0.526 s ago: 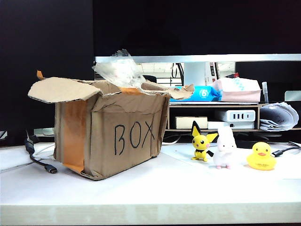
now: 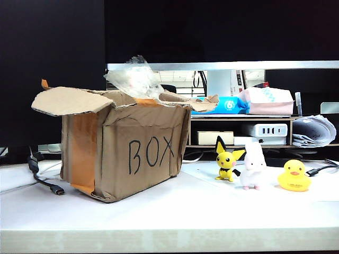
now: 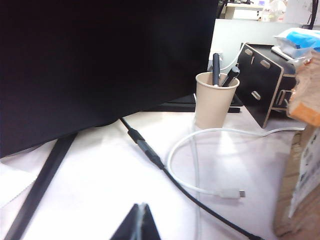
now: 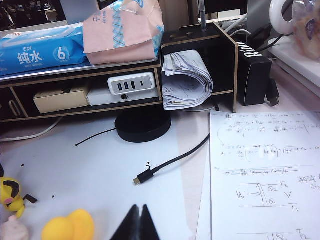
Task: Put the doll that is least similar in color compared to the others into the paper box.
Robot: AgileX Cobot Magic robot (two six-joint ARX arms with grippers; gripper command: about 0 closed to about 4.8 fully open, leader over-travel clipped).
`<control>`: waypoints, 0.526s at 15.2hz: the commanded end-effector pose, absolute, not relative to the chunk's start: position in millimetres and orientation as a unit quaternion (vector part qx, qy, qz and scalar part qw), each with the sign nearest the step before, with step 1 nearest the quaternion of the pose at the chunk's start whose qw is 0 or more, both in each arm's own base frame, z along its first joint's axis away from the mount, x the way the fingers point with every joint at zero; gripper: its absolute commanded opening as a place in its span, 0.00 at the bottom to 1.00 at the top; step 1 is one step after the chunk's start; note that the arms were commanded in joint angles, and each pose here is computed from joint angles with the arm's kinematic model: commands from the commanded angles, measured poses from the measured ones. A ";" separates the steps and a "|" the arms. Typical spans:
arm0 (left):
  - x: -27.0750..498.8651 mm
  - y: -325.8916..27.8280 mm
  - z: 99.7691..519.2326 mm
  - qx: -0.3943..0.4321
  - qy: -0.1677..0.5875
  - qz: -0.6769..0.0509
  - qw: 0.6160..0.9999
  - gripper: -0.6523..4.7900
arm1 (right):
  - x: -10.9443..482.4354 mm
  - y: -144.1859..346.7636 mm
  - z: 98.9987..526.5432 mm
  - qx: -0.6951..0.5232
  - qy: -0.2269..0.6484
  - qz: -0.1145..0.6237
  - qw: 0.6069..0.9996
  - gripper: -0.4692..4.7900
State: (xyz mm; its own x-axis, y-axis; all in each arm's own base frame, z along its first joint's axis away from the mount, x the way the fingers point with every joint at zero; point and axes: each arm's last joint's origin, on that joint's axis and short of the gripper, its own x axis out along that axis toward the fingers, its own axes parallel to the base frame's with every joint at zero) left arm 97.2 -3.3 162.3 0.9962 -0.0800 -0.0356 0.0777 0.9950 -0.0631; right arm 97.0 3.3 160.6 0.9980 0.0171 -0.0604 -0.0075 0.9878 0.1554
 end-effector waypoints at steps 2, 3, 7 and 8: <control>95.8 -16.9 163.6 -0.030 0.015 -0.110 0.993 0.11 | 97.1 3.3 161.2 0.079 0.025 0.007 0.997 0.08; 94.7 -22.3 163.6 -0.030 0.016 -0.138 0.990 0.11 | 97.1 3.3 161.2 0.079 0.025 0.007 0.997 0.08; 86.3 -44.8 163.6 -0.027 0.019 -0.259 0.965 0.11 | 97.1 3.3 161.2 0.079 0.025 0.007 0.997 0.08; 83.5 -49.9 163.6 -0.026 0.020 -0.288 0.957 0.11 | 97.1 3.3 161.2 0.079 0.025 0.007 0.997 0.08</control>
State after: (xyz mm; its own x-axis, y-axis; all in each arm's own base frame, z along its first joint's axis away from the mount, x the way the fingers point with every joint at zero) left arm 84.7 -47.7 162.2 0.8475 -0.5296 -0.0360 0.5270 0.8476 -0.0631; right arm 97.0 3.3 160.6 0.9980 0.0171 -0.0604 -0.0075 0.9878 0.1554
